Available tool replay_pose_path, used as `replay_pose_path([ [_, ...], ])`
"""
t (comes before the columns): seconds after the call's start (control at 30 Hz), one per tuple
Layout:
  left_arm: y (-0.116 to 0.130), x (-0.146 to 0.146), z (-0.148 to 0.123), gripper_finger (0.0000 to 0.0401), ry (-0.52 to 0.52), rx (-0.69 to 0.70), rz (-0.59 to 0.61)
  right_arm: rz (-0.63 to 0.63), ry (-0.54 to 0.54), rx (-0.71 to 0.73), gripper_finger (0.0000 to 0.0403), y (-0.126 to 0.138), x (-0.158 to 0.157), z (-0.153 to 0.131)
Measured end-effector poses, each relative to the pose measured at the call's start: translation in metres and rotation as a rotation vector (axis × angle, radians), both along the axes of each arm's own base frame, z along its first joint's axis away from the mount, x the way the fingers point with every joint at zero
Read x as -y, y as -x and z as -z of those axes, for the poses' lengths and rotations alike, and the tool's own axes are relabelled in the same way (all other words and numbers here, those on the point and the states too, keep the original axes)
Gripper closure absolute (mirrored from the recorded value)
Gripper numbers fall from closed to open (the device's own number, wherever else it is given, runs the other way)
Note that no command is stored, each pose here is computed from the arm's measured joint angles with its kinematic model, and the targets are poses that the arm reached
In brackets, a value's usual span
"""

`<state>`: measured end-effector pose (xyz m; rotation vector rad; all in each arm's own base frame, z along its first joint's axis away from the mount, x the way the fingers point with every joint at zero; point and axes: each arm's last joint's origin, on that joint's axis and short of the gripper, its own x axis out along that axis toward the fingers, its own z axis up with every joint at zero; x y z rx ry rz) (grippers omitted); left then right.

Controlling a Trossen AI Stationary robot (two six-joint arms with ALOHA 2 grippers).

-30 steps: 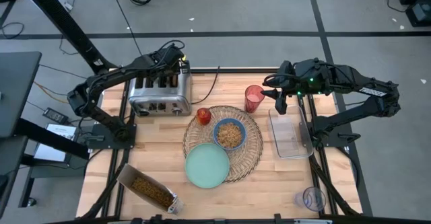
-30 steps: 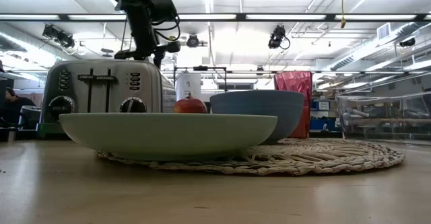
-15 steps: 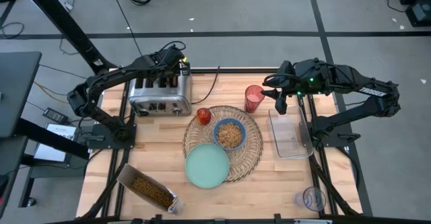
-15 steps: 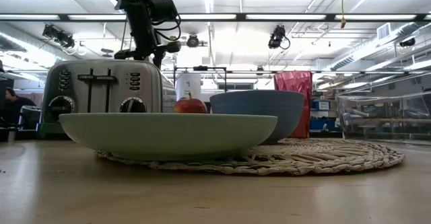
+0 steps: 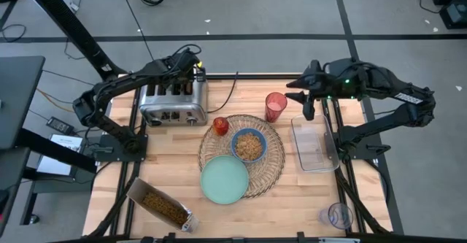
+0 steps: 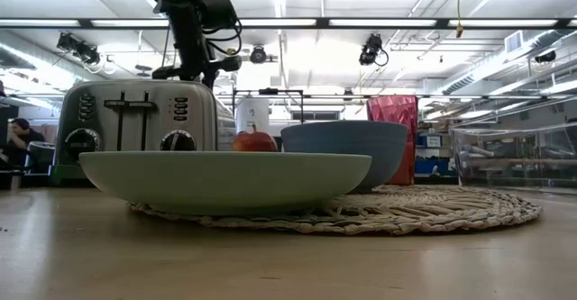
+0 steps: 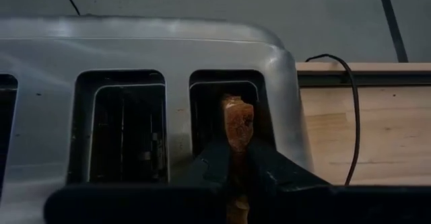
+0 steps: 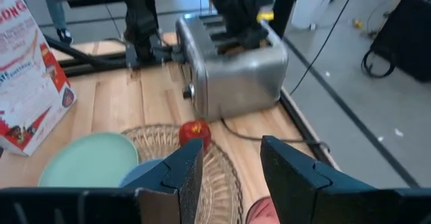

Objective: Arrange a breakfast setting
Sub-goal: Put the bagel on the light blue plate

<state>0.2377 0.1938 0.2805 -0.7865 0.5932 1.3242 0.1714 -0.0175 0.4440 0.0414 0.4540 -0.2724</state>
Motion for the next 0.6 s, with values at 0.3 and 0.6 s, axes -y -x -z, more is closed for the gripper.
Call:
replay_pose_path([
  [0.3,-0.002,-0.001,-0.028,0.0372,-0.048,0.044,0.027,0.003,0.057,0.056,0.0245,0.009,0.000,-0.020],
  [0.6,0.010,0.008,-0.103,0.0371,-0.081,0.011,0.078,-0.014,0.077,0.004,0.0245,0.010,0.000,-0.015],
])
